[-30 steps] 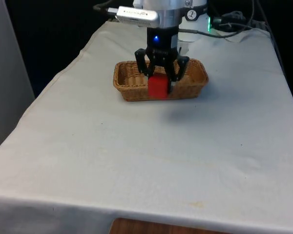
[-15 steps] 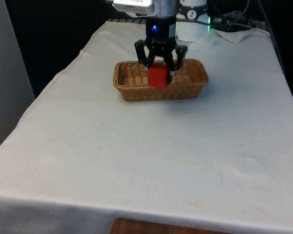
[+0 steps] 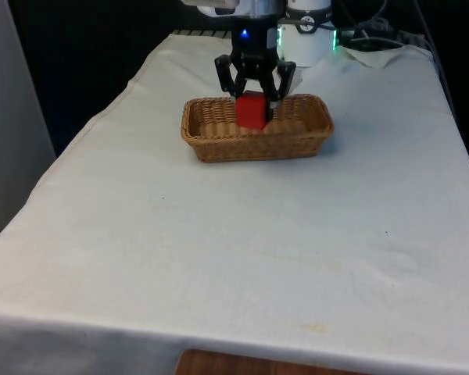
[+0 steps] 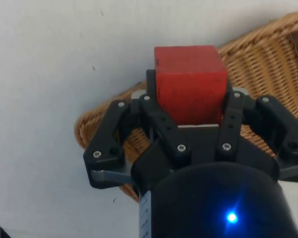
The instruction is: Pick up the cube and place it into the basket.
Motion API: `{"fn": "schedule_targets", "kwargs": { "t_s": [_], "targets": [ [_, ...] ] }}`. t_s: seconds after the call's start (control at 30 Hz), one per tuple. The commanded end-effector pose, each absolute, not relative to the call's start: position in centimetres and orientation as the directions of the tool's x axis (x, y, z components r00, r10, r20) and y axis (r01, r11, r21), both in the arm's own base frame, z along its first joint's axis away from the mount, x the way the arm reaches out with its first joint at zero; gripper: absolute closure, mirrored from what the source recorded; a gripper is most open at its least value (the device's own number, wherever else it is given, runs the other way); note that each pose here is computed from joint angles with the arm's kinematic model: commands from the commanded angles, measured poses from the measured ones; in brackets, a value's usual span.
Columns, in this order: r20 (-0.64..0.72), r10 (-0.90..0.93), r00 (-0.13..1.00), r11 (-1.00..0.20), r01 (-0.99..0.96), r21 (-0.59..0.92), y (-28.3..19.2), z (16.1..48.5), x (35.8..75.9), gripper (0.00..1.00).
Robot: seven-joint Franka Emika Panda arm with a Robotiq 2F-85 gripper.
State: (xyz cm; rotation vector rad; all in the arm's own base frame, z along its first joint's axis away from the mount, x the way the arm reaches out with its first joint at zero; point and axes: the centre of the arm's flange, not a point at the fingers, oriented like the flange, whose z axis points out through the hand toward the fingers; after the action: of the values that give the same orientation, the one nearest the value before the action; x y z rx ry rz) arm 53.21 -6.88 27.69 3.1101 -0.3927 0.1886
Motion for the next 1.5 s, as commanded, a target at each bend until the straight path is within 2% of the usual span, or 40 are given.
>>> {"fn": "schedule_targets", "kwargs": {
  "t_s": [0.0,0.83,1.47],
  "targets": [
    [0.132,-0.247,0.96,-0.969,-0.246,-0.025,-7.0,27.9,52.6,0.97],
    [0.165,-0.252,0.954,-0.967,-0.245,-0.064,-8.5,27.4,45.6,0.97],
    [0.174,-0.25,0.953,-0.968,-0.245,-0.048,-8.2,24.0,42.2,0.97]
  ]
}}
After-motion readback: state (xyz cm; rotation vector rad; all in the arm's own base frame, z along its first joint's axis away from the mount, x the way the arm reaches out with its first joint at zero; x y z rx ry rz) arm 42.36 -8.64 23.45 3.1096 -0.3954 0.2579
